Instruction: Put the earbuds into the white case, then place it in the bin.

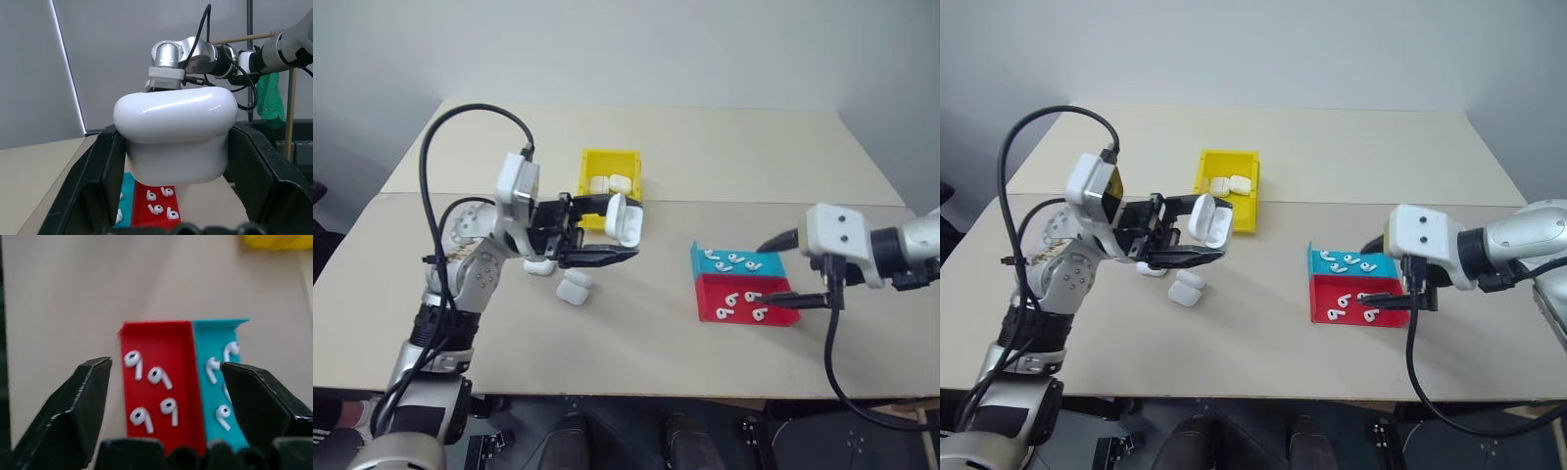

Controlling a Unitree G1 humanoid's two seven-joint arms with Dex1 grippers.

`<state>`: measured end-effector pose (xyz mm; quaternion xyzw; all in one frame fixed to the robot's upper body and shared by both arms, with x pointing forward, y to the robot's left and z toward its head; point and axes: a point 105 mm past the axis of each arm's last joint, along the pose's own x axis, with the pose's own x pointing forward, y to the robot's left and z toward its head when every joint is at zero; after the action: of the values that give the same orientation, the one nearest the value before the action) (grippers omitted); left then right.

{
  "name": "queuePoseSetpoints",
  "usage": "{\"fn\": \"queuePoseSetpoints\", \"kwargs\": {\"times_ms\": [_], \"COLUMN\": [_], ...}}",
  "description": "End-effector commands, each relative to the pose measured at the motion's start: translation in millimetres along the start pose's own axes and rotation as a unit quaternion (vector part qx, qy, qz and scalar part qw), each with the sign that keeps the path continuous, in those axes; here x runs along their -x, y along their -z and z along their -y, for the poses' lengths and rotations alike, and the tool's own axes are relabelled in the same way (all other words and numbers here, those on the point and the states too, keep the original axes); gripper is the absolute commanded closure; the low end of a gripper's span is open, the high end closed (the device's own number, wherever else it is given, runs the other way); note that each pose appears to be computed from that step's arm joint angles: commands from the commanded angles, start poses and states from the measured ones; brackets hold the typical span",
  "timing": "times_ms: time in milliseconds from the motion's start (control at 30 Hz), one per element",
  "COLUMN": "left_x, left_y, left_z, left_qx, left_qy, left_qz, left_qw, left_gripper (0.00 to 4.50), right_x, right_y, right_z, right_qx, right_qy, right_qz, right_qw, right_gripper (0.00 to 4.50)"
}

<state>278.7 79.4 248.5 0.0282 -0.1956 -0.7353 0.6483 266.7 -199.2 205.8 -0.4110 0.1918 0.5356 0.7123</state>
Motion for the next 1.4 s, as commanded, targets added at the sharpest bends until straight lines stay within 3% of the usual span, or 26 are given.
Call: {"fn": "queuePoseSetpoints", "kwargs": {"times_ms": [33,400,733,900,967,1067,1167,1400], "left_x": [-5.5,-14.5,-12.3,-5.7,-2.0,8.1,7.8,23.5], "left_y": [-4.5,3.1,4.2,7.8,19.4,52.6,58.1,75.3], "left_z": [8.1,23.2,26.6,23.9,21.8,18.2,27.9,45.5], "left_qx": [-0.016,0.04,0.055,0.055,0.057,0.073,0.074,0.034], "left_qy": [0.005,-0.028,-0.041,-0.051,-0.06,-0.073,-0.019,0.105], "left_qz": [0.001,-0.027,-0.025,-0.041,-0.103,-0.265,-0.299,-0.464], "left_qw": [1.0,0.998,0.997,0.996,0.991,0.959,0.951,0.879], "left_gripper": [1.69,1.69,1.69,1.69,1.69,1.69,1.69,1.69], "right_x": [0.9,-18.6,-33.8,-31.0,-27.5,-23.3,-21.3,-20.7], "right_y": [7.1,36.9,40.7,27.5,19.7,12.2,9.5,5.7], "right_z": [4.4,-9.0,-4.0,1.5,1.7,-1.0,-6.1,-13.4], "right_qx": [0.017,0.025,0.037,0.028,0.016,0.002,-0.004,-0.01], "right_qy": [0.005,-0.038,-0.059,-0.044,-0.04,-0.038,-0.04,-0.035], "right_qz": [-0.028,-0.092,-0.1,-0.065,-0.043,-0.02,-0.01,0.004], "right_qw": [0.999,0.995,0.993,0.997,0.998,0.999,0.999,0.999], "right_gripper": [1.57,1.57,1.57,1.57,1.57,1.57,1.57,1.57]}}
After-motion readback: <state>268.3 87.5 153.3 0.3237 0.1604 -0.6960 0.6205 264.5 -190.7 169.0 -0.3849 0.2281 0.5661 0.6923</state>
